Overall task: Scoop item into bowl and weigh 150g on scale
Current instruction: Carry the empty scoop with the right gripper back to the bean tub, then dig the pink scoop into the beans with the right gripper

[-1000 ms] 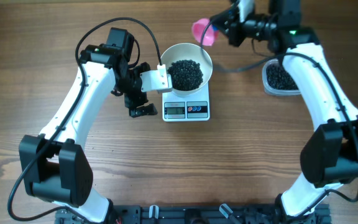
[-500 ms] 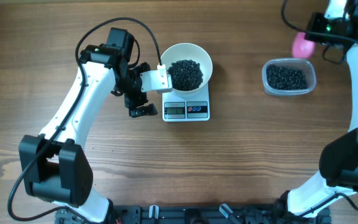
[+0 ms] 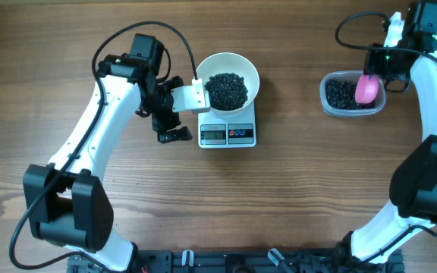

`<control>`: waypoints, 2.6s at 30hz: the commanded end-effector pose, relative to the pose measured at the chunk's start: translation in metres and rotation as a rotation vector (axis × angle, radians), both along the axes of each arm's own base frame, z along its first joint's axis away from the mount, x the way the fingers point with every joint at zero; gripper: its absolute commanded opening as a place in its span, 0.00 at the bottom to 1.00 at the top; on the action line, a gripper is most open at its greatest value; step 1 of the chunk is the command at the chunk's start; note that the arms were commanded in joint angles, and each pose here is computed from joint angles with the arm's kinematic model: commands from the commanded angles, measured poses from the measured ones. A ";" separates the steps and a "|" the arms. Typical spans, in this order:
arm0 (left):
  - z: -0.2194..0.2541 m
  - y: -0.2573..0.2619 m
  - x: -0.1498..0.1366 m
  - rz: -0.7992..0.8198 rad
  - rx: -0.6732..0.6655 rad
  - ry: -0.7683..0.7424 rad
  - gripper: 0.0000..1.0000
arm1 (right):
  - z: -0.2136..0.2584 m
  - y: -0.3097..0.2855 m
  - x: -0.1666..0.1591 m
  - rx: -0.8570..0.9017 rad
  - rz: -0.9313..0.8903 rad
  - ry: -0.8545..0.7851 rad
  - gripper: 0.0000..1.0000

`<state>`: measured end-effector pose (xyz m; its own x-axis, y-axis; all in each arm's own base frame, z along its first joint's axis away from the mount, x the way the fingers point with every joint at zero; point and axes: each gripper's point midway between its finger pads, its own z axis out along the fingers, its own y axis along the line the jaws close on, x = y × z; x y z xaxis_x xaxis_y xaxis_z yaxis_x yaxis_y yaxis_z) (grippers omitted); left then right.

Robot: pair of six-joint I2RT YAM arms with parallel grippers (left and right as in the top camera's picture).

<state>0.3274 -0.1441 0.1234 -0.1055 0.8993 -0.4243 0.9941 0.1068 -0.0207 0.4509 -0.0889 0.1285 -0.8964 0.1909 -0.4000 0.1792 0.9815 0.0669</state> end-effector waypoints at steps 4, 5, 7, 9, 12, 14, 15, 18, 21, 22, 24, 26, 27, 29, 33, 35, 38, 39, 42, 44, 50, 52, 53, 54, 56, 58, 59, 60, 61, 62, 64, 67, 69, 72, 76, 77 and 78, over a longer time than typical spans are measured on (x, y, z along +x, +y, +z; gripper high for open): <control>-0.001 -0.004 -0.003 -0.024 -0.020 0.007 1.00 | -0.019 0.008 -0.024 0.031 0.018 0.123 0.13; -0.001 -0.004 -0.003 -0.024 -0.020 0.008 1.00 | -0.019 0.009 -0.026 0.032 0.018 0.130 0.14; -0.001 -0.004 -0.003 -0.024 -0.020 0.007 1.00 | -0.020 0.009 -0.028 0.032 0.017 0.138 0.16; -0.001 -0.004 -0.003 -0.024 -0.020 0.007 1.00 | -0.020 0.005 -0.029 0.013 0.010 0.146 0.20; -0.001 -0.004 -0.003 -0.024 -0.020 0.007 1.00 | -0.020 0.002 -0.029 -0.004 0.004 0.146 0.20; -0.001 -0.004 -0.003 -0.024 -0.020 0.007 1.00 | -0.020 0.002 -0.030 -0.003 0.004 0.149 0.17; -0.001 -0.004 -0.003 -0.024 -0.020 0.008 1.00 | -0.020 0.002 -0.030 -0.003 0.004 0.150 0.15; -0.001 -0.004 -0.003 -0.024 -0.020 0.007 1.00 | -0.020 0.002 -0.030 -0.004 0.004 0.149 0.04; -0.001 -0.004 -0.003 -0.024 -0.020 0.008 1.00 | -0.013 0.001 -0.025 -0.036 0.081 0.133 0.04; -0.001 -0.004 -0.003 -0.024 -0.020 0.007 1.00 | -0.010 0.001 -0.024 -0.046 0.104 0.126 0.04; -0.001 -0.004 -0.003 -0.024 -0.020 0.007 1.00 | -0.003 0.001 -0.018 -0.062 0.140 0.102 0.04; -0.001 -0.004 -0.003 -0.024 -0.020 0.007 1.00 | -0.002 0.002 -0.014 -0.096 0.218 0.088 0.04; -0.001 -0.004 -0.003 -0.024 -0.020 0.007 1.00 | -0.001 0.003 -0.010 -0.119 0.265 0.076 0.04; -0.001 -0.004 -0.003 -0.024 -0.020 0.007 1.00 | 0.001 0.003 -0.005 -0.141 0.301 0.053 0.04; -0.001 -0.004 -0.003 -0.024 -0.020 0.007 1.00 | -0.007 0.002 0.000 -0.153 0.317 0.041 0.04; -0.001 -0.004 -0.003 -0.024 -0.020 0.007 1.00 | -0.015 0.003 -0.003 -0.145 0.323 0.053 0.04; -0.001 -0.004 -0.003 -0.024 -0.020 0.007 1.00 | -0.030 0.013 -0.008 -0.092 0.341 0.064 0.04; -0.001 -0.004 -0.003 -0.024 -0.020 0.007 1.00 | -0.035 0.018 -0.009 -0.063 0.351 0.057 0.04; -0.001 -0.004 -0.003 -0.024 -0.020 0.007 1.00 | -0.047 0.038 -0.008 0.072 0.313 0.028 0.04; -0.001 -0.004 -0.003 -0.024 -0.020 0.007 1.00 | -0.057 0.043 -0.008 0.127 0.257 0.030 0.04; -0.001 -0.004 -0.003 -0.024 -0.020 0.007 1.00 | -0.067 0.059 -0.006 0.277 0.165 0.033 0.04; -0.001 -0.004 -0.003 -0.024 -0.020 0.007 1.00 | -0.063 0.062 -0.002 0.316 0.147 0.011 0.04; -0.001 -0.004 -0.003 -0.024 -0.020 0.007 1.00 | -0.061 0.062 0.000 0.336 0.133 0.001 0.04; -0.001 -0.004 -0.003 -0.024 -0.020 0.007 1.00 | -0.059 0.062 0.002 0.354 0.116 -0.007 0.04; -0.001 -0.004 -0.003 -0.024 -0.020 0.007 1.00 | -0.056 0.055 0.007 0.381 0.058 -0.026 0.04; -0.001 -0.004 -0.003 -0.024 -0.020 0.007 1.00 | -0.053 0.043 0.011 0.401 0.019 -0.053 0.04; -0.001 -0.004 -0.003 -0.024 -0.020 0.007 1.00 | -0.050 0.040 0.013 0.423 0.017 -0.072 0.04; -0.001 -0.004 -0.003 -0.024 -0.020 0.007 1.00 | -0.045 0.036 0.014 0.458 0.017 -0.095 0.04; -0.001 -0.004 -0.003 -0.024 -0.020 0.007 1.00 | -0.041 0.032 0.015 0.493 0.017 -0.116 0.04; -0.001 -0.004 -0.003 -0.024 -0.020 0.007 1.00 | -0.037 0.027 0.015 0.521 0.011 -0.133 0.04; -0.001 -0.004 -0.003 -0.024 -0.020 0.007 1.00 | -0.034 0.017 0.014 0.556 -0.026 -0.144 0.04; -0.001 -0.004 -0.003 -0.024 -0.020 0.007 1.00 | -0.036 0.012 0.007 0.571 -0.049 -0.123 0.04; -0.001 -0.004 -0.003 -0.024 -0.020 0.007 1.00 | -0.039 0.015 0.001 0.579 -0.049 -0.095 0.04; -0.001 -0.004 -0.003 -0.024 -0.020 0.007 1.00 | -0.042 0.022 -0.002 0.579 -0.044 -0.067 0.04; -0.001 -0.004 -0.003 -0.024 -0.020 0.007 1.00 | -0.052 0.008 -0.001 0.471 -0.079 -0.055 0.04; -0.001 -0.004 -0.003 -0.024 -0.020 0.008 1.00 | -0.053 0.002 0.000 0.437 -0.089 -0.059 0.04; -0.001 -0.004 -0.003 -0.024 -0.020 0.007 1.00 | -0.054 -0.003 0.003 0.413 -0.096 -0.067 0.04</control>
